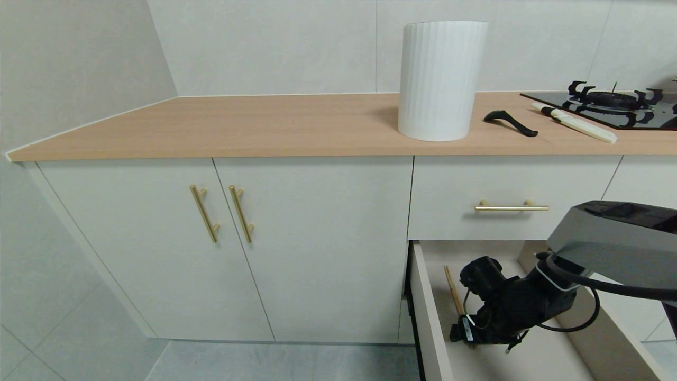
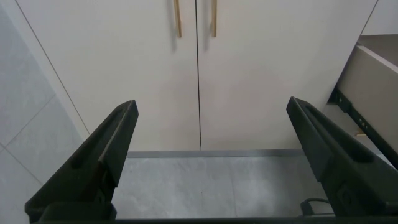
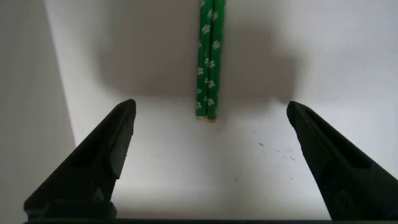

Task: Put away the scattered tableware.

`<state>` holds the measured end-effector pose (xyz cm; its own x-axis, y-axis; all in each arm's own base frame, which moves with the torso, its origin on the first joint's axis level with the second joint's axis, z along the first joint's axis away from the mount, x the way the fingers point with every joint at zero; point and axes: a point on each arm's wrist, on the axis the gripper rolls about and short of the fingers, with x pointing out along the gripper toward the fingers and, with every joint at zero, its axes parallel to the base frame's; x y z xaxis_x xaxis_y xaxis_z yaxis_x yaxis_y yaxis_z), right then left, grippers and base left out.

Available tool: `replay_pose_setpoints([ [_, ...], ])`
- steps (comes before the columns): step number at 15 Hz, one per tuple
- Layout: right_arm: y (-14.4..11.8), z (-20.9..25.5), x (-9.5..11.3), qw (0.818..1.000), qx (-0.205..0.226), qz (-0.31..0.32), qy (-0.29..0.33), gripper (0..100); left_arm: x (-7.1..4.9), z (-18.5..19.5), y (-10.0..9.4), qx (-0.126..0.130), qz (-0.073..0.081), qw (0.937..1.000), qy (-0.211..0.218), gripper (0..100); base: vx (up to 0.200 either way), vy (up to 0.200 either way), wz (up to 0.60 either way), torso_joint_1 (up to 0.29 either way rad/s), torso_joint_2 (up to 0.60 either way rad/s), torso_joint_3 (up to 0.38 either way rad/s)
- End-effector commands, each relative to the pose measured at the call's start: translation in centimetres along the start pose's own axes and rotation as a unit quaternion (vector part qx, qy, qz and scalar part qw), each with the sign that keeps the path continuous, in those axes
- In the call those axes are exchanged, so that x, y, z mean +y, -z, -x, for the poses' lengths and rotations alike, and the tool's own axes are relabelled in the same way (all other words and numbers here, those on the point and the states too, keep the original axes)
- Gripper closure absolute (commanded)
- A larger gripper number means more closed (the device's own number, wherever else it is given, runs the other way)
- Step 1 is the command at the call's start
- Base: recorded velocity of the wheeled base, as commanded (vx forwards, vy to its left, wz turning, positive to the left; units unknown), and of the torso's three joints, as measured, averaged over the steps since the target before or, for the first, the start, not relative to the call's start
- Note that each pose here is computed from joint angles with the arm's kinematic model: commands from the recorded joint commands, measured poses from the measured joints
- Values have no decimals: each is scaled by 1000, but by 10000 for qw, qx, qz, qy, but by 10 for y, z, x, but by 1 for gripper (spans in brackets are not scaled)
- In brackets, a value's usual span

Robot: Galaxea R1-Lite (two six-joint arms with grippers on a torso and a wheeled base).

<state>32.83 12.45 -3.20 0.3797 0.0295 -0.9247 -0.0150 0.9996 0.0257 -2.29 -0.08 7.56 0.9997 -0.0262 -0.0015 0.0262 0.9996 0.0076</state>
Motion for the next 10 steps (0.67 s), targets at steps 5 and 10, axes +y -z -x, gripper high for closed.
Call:
replay_pose_setpoints([
  [5, -16, 131, -19, 9873, -1534, -150, -397, 0, 0, 0, 0, 0, 0, 10000, 0, 0, 0, 0, 0, 0, 0, 0],
  [10, -11, 221, -50, 9571, -2860, -146, -452, 0, 0, 0, 0, 0, 0, 10000, 0, 0, 0, 0, 0, 0, 0, 0],
])
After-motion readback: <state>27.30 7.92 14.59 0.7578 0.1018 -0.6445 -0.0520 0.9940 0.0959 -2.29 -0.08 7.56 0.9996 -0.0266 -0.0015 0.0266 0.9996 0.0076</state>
